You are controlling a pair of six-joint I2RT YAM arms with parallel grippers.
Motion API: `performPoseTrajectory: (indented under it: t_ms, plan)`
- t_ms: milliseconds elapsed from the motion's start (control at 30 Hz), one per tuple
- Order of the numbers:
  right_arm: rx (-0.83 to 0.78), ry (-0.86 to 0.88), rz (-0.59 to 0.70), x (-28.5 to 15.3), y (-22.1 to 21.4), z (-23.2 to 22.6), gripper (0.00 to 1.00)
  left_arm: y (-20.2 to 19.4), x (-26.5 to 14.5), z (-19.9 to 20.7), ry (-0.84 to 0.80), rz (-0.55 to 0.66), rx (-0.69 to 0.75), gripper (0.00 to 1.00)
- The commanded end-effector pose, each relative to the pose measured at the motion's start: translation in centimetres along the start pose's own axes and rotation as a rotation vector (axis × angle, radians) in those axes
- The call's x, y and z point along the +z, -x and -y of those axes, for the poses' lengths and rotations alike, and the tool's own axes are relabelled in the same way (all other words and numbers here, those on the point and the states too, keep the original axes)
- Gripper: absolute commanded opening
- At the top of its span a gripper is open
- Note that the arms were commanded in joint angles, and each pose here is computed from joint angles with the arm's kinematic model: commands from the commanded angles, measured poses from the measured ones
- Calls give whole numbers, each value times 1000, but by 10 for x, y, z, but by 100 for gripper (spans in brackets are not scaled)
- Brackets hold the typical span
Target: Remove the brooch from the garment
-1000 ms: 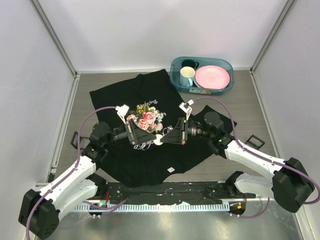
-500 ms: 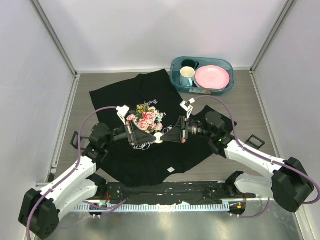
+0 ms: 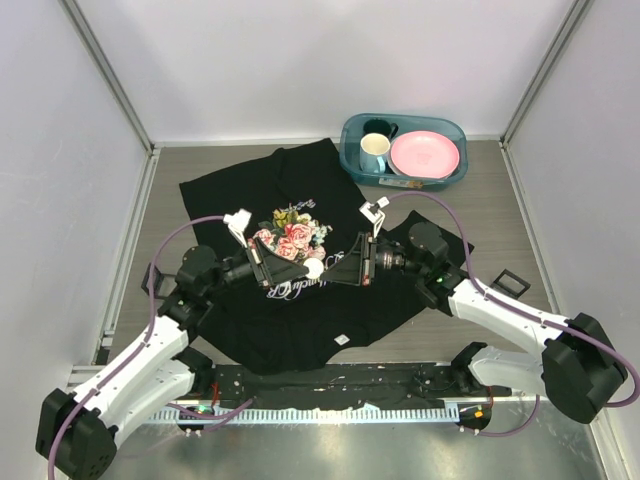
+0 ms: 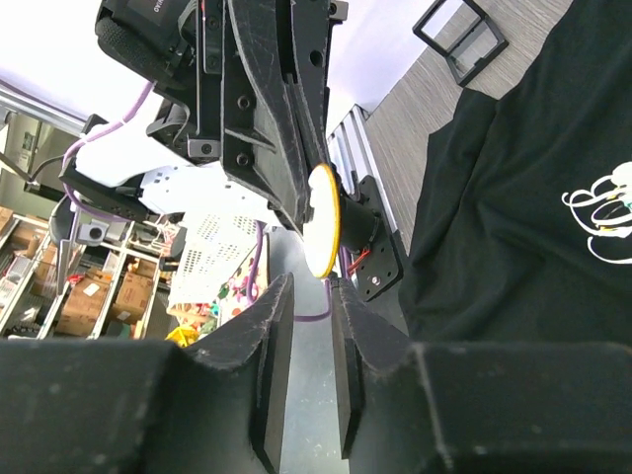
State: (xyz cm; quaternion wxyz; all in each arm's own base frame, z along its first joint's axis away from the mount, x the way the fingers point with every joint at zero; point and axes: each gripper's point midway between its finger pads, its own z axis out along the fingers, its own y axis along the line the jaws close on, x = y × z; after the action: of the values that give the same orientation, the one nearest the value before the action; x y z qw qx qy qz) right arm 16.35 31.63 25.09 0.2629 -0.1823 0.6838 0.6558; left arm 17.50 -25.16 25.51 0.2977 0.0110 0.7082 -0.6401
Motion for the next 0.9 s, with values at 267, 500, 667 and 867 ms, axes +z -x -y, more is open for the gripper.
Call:
performPoseTrajectory:
  t_ms: [267, 500, 667, 867]
  plan:
    - [-120, 10, 58, 12, 20, -14, 47, 21, -2, 16, 16, 88, -4, 0]
    - [-119, 1, 92, 19, 31, -11, 50, 21, -2, 17, 16, 91, -12, 0]
    - [-112, -4, 111, 24, 37, -10, 47, 22, -2, 17, 13, 93, -18, 0]
    - [-104, 3, 120, 29, 39, -10, 38, 20, -2, 15, 13, 91, -22, 0]
